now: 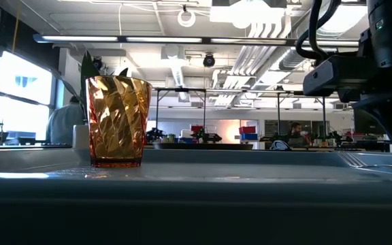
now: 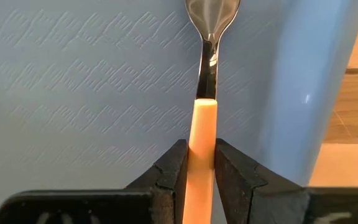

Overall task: Pick and place plate/cup/fork/spoon on tray
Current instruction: Put the yellow fork to the middle right on the blue tray

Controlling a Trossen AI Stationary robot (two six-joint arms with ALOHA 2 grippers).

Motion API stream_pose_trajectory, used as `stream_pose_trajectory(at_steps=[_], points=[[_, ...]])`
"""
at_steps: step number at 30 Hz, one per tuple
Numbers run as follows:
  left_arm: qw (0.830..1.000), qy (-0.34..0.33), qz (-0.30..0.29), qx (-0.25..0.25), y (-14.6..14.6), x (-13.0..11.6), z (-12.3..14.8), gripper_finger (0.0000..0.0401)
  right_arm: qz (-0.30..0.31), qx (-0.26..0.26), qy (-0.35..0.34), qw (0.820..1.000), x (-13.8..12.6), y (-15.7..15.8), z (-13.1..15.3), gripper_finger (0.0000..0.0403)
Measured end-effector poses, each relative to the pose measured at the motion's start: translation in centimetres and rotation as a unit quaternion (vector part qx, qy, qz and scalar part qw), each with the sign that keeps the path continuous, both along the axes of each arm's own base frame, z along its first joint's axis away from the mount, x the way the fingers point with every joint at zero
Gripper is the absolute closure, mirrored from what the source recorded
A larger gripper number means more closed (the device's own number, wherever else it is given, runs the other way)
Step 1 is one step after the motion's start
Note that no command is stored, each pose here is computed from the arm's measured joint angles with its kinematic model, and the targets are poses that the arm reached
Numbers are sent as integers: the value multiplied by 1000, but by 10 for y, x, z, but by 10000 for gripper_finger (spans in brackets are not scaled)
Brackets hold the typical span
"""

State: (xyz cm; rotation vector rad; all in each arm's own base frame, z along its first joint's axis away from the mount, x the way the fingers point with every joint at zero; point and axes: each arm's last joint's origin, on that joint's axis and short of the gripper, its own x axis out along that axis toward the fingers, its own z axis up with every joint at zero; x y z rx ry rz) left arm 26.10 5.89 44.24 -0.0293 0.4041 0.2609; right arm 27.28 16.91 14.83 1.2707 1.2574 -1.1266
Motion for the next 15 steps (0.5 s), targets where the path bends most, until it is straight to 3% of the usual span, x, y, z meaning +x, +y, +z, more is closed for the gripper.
stream_pose_trajectory(at_steps=[15], points=[[1000,0,0,0,0,0,0,299,0,0,4,1000,-1,0,0,336]])
